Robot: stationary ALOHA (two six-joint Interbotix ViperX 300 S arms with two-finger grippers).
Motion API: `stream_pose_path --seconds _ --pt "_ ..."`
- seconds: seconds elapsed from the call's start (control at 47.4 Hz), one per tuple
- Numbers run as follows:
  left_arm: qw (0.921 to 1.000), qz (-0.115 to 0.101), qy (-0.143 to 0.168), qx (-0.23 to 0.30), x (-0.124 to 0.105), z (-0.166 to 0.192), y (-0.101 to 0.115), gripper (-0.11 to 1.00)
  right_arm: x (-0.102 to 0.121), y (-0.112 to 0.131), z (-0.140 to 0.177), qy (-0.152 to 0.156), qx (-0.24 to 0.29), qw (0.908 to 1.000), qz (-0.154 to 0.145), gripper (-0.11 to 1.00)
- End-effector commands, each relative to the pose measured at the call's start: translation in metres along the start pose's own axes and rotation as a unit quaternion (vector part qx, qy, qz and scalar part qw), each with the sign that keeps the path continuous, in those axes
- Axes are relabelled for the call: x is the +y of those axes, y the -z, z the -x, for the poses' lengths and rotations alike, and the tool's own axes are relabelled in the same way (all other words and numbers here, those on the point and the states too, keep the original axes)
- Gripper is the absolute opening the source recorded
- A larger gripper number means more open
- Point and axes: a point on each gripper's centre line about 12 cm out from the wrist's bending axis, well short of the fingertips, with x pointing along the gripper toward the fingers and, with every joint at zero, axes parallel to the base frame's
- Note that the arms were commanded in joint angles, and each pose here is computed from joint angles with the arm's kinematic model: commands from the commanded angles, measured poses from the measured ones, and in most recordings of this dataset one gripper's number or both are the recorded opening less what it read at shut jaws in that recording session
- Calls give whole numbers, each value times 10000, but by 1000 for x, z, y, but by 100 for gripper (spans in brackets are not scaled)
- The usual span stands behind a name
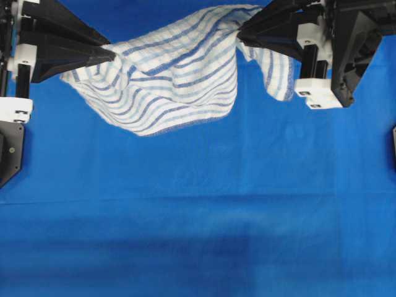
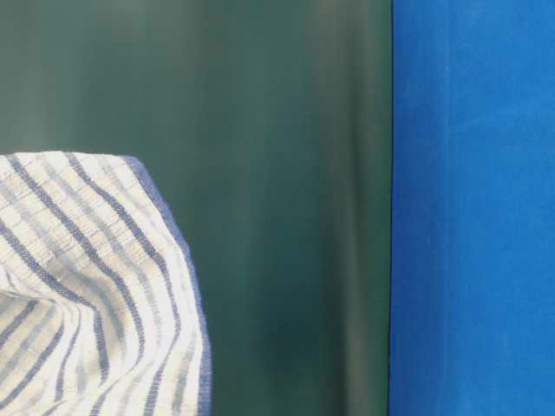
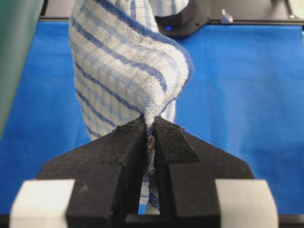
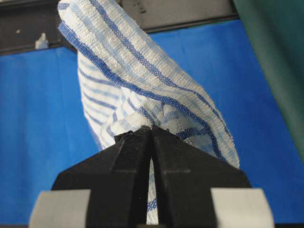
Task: Lift the towel with both arms.
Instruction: 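Release the towel onto the table and move grippers back to its sides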
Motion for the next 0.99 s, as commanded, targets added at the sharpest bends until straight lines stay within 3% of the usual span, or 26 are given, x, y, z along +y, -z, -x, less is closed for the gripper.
stream_pose_path --seconds 0.0,0.211,0.316,0.485,0.569,0.78,0.97 --pt "9999 -29 -18 -137 1 3 -10 3 1 -9 12 -32 -182 9998 57 1" --pt "9999 -57 -27 -152 1 2 -11 4 5 -9 13 -83 -191 9990 383 1" --pt "9998 -57 -29 -175 1 3 -11 21 5 -9 13 -80 -207 9989 411 4" --pt "9998 -58 -30 -198 1 5 -11 72 2 -9 11 31 -229 9984 508 51" --pt "9998 -50 -29 -183 1 4 -10 89 0 -8 10 115 -201 9982 552 68" --pt "10000 -33 -22 -45 1 -3 -1 86 -1 2 3 157 -50 9982 580 65" --pt "9997 -27 -14 223 0 -24 29 86 0 34 -19 157 326 9982 473 65"
